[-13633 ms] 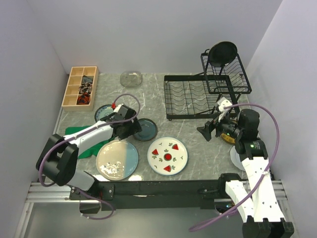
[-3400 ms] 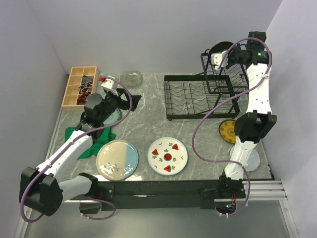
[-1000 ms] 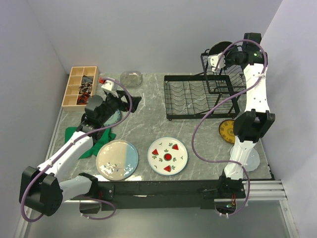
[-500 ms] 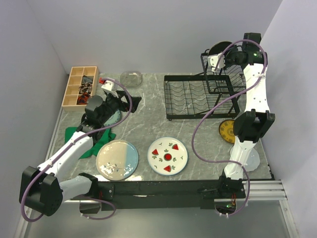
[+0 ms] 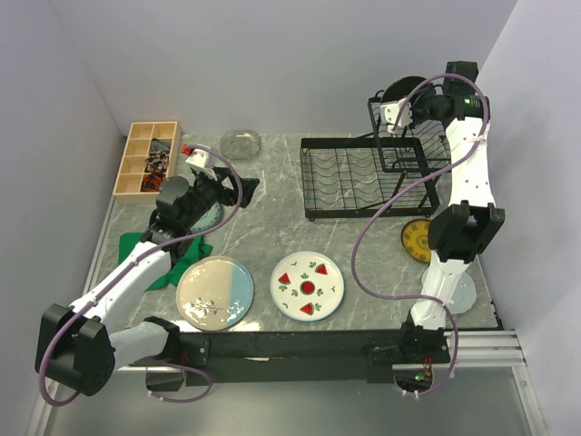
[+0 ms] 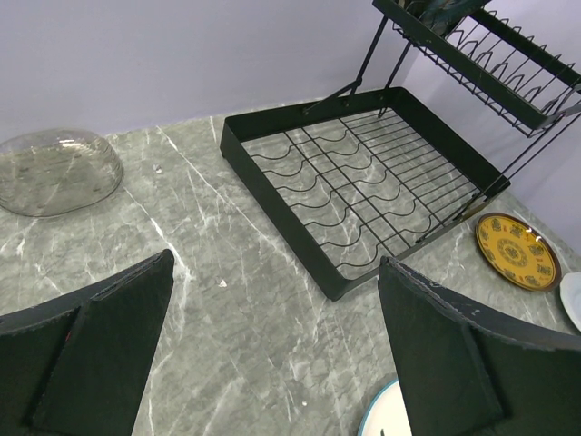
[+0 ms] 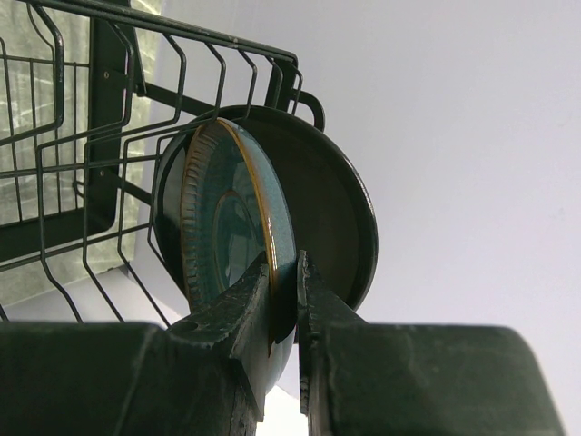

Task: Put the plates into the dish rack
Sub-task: Insert the plate into the dish rack

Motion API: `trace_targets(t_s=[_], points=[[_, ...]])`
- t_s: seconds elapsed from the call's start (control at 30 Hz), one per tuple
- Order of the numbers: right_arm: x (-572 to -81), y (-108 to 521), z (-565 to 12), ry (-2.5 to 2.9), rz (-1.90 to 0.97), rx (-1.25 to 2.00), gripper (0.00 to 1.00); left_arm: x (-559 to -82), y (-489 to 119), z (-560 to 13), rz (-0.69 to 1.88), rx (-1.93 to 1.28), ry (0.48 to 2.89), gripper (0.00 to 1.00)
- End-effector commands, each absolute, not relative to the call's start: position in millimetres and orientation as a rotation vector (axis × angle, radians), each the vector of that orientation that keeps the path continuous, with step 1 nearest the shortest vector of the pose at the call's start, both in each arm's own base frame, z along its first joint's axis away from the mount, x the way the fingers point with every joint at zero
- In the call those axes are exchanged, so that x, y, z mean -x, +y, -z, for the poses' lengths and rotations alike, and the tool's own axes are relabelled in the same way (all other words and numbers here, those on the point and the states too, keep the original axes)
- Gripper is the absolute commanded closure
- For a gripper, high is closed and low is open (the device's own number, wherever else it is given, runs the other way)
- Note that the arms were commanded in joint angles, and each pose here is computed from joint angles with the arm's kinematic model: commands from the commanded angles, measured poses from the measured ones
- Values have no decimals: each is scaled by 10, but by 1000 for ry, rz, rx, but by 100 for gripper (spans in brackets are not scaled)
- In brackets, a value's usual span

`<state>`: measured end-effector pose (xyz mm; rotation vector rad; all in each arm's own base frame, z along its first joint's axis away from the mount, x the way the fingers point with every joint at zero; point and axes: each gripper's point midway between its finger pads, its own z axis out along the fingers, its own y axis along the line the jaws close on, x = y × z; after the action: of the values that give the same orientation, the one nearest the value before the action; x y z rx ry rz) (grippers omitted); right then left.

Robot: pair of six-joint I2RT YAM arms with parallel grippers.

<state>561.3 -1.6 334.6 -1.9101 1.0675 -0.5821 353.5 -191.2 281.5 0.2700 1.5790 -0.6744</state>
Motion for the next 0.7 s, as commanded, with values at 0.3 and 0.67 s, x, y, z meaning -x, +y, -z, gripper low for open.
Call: trace_targets(t_s=[0.3, 0.67], points=[[-5362, 363, -3600, 891, 579, 1954, 100, -3540, -1914, -2931, 696, -251, 1530, 1], [-5398, 367, -3569, 938, 554, 1936, 100, -3509, -1888, -2922, 694, -239, 1530, 0]])
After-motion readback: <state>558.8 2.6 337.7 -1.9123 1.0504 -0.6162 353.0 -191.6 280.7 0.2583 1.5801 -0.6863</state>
